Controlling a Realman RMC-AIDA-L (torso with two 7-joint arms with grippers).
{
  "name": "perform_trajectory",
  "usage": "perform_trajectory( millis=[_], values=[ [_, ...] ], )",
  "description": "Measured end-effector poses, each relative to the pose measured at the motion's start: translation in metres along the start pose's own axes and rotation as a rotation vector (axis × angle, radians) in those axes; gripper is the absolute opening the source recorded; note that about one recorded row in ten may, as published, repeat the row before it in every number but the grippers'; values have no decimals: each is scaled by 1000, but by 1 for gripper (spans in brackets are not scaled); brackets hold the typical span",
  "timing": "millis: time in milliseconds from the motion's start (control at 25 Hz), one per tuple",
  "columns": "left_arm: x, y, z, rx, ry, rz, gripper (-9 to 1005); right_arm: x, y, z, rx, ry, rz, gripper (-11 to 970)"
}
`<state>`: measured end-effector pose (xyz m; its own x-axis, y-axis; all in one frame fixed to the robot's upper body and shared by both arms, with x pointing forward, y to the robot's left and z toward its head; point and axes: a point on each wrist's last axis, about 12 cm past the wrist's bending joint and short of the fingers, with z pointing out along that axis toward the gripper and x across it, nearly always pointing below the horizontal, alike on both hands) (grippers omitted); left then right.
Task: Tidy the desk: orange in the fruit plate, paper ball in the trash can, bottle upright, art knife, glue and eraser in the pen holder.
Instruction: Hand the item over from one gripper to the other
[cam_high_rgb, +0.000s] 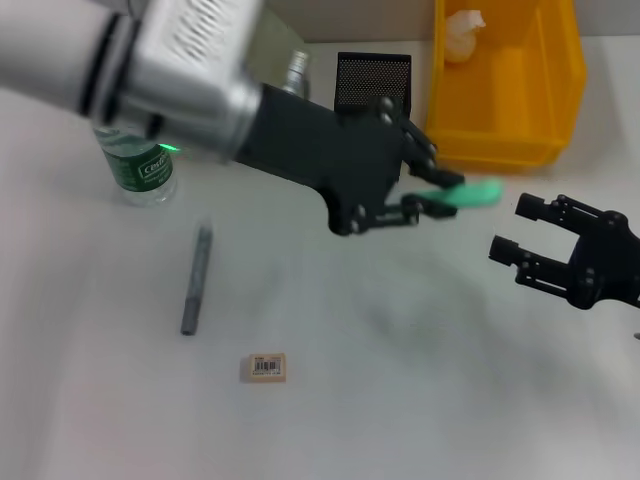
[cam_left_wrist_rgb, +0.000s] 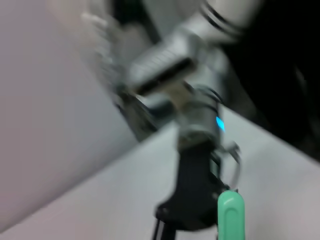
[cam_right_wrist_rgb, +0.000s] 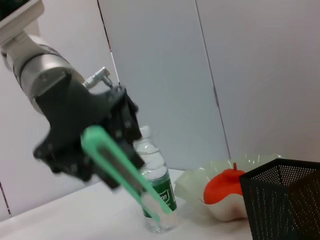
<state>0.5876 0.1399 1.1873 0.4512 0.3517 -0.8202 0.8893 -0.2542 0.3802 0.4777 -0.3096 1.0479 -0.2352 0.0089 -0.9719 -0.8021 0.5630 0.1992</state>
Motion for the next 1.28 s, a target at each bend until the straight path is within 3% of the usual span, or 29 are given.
perform_trajectory(
  millis=[80,160,200,320,360,520,840,1280],
  values=[
    [3,-7,-15,-67,-94,-103,186,0,0,-2,-1,6,-2,736],
    [3,-7,-15,-67,-94,-103,186,0,0,-3,-2,8,-3,736],
    [4,-14,-27,-118,-188,-182,186,0,0,-2,-4,9,-3,736],
    [7,-23,-41,-179,-309,-284,186,0,0,-2,-10,13,-8,736],
    [7,-23,-41,-179,-309,-284,186,0,0,-2,-12,14,-10,736],
    [14,-39,-53,-230,-506,-465,186,-2,3,-3,-35,3,-18,736],
    [34,-67,-50,-268,-671,-671,185,-7,8,-1,-96,-33,-74,729],
    [61,-94,-41,-331,-748,-894,185,-5,22,-5,-160,-77,-67,717]
  ],
)
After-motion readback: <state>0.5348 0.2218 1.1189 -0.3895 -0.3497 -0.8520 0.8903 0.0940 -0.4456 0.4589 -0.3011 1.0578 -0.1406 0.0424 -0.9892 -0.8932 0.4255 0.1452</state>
